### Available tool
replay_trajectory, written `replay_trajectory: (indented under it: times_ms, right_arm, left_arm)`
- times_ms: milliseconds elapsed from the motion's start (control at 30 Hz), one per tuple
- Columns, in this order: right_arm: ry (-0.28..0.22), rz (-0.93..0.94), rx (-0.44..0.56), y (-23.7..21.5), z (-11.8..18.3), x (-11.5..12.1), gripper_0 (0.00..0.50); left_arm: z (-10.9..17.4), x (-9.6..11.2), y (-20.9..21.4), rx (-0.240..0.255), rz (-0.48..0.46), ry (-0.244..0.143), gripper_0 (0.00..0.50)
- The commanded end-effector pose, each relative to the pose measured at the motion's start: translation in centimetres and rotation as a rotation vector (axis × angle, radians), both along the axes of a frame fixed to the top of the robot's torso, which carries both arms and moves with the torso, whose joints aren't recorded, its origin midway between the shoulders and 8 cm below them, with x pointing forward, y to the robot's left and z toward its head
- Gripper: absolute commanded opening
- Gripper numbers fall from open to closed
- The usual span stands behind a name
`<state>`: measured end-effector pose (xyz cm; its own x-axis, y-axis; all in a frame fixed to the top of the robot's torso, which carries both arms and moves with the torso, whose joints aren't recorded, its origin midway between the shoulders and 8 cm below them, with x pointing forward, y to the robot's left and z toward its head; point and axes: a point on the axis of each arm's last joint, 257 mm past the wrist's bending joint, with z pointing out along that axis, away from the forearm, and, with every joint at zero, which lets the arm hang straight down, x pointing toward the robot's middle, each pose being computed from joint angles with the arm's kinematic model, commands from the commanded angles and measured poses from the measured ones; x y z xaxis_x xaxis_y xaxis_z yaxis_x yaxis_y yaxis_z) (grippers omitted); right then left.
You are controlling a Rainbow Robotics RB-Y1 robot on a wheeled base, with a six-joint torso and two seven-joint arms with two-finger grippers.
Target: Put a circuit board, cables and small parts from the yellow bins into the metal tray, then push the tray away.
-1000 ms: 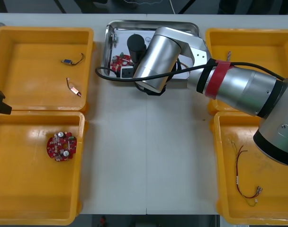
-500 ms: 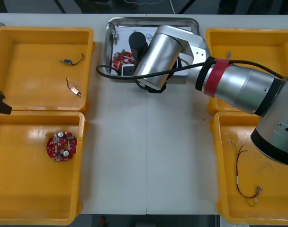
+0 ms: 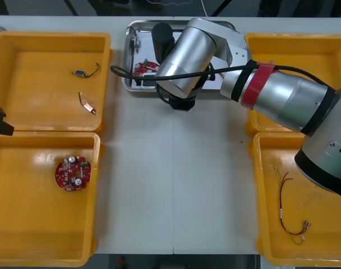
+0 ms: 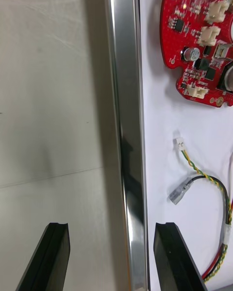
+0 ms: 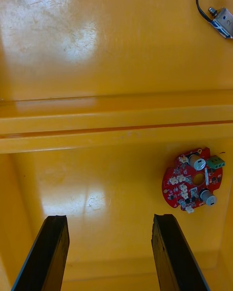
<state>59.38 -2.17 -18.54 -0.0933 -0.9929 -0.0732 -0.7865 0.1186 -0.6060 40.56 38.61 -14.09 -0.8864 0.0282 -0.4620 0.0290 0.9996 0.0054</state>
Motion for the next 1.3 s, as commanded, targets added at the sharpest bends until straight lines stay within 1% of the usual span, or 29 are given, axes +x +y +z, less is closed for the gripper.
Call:
replay_trajectory:
  times_ms: [33, 133, 233, 267, 333, 367, 433, 500, 600, 633, 667, 733, 767, 833, 867, 933, 967, 1033, 1067, 1167, 1300]
  right_arm:
    - [0.011, 0.042, 0.092, 3.7, 3.6, -2.4, 0.500]
    - [0.039, 0.024, 0.096, 3.3, 4.0, -4.0, 0.500]
    - [0.066, 0.008, 0.097, 2.7, 4.4, -6.1, 0.500]
    - [0.070, 0.000, 0.102, 2.6, 4.5, -6.4, 0.500]
    - [0.102, -0.050, 0.142, 2.0, 4.5, -8.0, 0.500]
    - [0.110, -0.066, 0.155, 1.8, 4.6, -8.3, 0.500]
    - [0.141, -0.135, 0.198, 1.0, 4.9, -9.7, 0.500]
    - [0.161, -0.194, 0.220, 0.2, 5.2, -10.6, 0.500]
    - [0.200, -0.304, 0.283, -1.5, 5.6, -12.0, 0.500]
    - [0.199, -0.332, 0.334, -1.5, 6.0, -12.1, 0.500]
    - [0.199, -0.343, 0.354, -1.5, 6.2, -12.1, 0.500]
    - [0.185, -0.401, 0.453, -1.8, 7.4, -12.1, 0.500]
    - [0.183, -0.414, 0.477, -1.9, 7.7, -12.1, 0.500]
    - [0.180, -0.471, 0.570, -2.3, 8.6, -12.2, 0.500]
    - [0.182, -0.484, 0.590, -2.4, 8.8, -12.3, 0.500]
    - [0.180, -0.531, 0.668, -2.9, 9.4, -12.5, 0.500]
    - [0.178, -0.542, 0.685, -3.1, 9.6, -12.5, 0.500]
    - [0.164, -0.579, 0.746, -4.1, 10.2, -12.8, 0.500]
    - [0.156, -0.598, 0.769, -4.7, 10.3, -13.1, 0.500]
    - [0.143, -0.641, 0.793, -6.3, 9.9, -13.7, 0.500]
    - [0.109, -0.743, 0.823, -9.7, 8.9, -14.8, 0.500]
  left_arm:
    - [2.7, 0.5, 1.4, 0.027, 0.029, -0.046, 0.500]
    - [2.7, 0.5, 1.4, 0.027, 0.029, -0.046, 0.500]
    - [2.7, 0.5, 1.4, 0.027, 0.029, -0.046, 0.500]
    - [2.7, 0.5, 1.4, 0.027, 0.029, -0.046, 0.500]
    - [2.7, 0.5, 1.4, 0.027, 0.029, -0.046, 0.500]
    - [2.7, 0.5, 1.4, 0.027, 0.029, -0.046, 0.500]
    - [2.7, 0.5, 1.4, 0.027, 0.029, -0.046, 0.500]
    - [2.7, 0.5, 1.4, 0.027, 0.029, -0.046, 0.500]
    - [2.7, 0.5, 1.4, 0.027, 0.029, -0.046, 0.500]
    - [2.7, 0.5, 1.4, 0.027, 0.029, -0.046, 0.500]
    - [2.7, 0.5, 1.4, 0.027, 0.029, -0.046, 0.500]
    - [2.7, 0.5, 1.4, 0.027, 0.029, -0.046, 0.500]
    - [2.7, 0.5, 1.4, 0.027, 0.029, -0.046, 0.500]
    - [2.7, 0.5, 1.4, 0.027, 0.029, -0.046, 0.500]
    - [2.7, 0.5, 1.4, 0.027, 0.029, -0.046, 0.500]
    - [2.7, 0.5, 1.4, 0.027, 0.029, -0.046, 0.500]
    - [2.7, 0.5, 1.4, 0.027, 0.029, -0.046, 0.500]
    - [2.7, 0.5, 1.4, 0.027, 0.029, -0.046, 0.500]
    - [2.7, 0.5, 1.4, 0.027, 0.029, -0.046, 0.500]
    - [2.7, 0.5, 1.4, 0.027, 0.029, -0.046, 0.500]
    - [2.7, 0.5, 1.4, 0.027, 0.029, -0.046, 0.500]
